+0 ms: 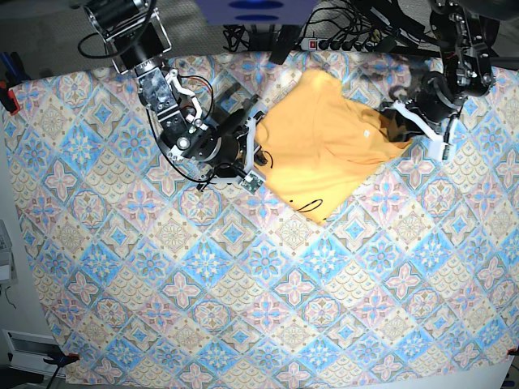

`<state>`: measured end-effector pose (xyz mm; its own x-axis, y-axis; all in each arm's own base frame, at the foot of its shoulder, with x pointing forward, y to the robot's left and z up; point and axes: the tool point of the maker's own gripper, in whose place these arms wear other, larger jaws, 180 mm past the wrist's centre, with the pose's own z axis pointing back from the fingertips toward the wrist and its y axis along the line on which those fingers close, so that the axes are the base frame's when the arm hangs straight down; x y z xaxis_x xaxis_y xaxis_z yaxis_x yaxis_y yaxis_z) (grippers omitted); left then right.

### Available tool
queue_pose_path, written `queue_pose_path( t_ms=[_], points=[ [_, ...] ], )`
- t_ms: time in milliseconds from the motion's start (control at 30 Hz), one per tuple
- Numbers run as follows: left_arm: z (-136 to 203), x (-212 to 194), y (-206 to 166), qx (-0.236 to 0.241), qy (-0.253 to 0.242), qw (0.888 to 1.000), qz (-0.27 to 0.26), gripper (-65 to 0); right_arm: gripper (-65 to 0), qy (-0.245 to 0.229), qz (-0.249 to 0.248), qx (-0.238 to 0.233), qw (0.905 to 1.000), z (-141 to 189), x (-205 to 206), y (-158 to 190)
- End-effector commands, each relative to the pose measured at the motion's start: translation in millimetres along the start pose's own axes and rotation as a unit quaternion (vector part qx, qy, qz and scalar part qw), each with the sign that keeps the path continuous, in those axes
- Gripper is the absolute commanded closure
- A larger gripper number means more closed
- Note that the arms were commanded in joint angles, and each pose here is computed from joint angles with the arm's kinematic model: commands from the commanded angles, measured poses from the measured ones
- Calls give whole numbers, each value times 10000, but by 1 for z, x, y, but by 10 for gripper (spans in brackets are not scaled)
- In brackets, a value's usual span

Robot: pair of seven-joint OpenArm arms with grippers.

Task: Fold the T-shirt properly
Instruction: 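Regrip the bundle's corners with both grippers and rotate it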

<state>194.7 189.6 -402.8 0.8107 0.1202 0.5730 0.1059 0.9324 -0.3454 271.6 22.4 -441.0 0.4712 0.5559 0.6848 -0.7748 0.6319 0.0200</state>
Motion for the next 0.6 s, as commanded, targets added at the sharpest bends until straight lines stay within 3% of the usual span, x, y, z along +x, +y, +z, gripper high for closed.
queue_pose_path(
  t_ms=[0,267,400,567],
  points=[
    [-2,3,-4,-65,-47,9999,-98,-45,-126,-375,38,-42,9993,4,23,-5],
    [-24,-28,-30,-368,498,9975,-334,-45,-126,-781,178,-74,9968,4,54,-12],
    [-33,-32,-35,-348,635,9958,-564,-45,-126,-999,453,70,9939,-2,88,-1],
    [-47,-42,-28,-330,825,9953,-378,-45,-126,-1052,889,458,9894,-20,115,30]
  ],
)
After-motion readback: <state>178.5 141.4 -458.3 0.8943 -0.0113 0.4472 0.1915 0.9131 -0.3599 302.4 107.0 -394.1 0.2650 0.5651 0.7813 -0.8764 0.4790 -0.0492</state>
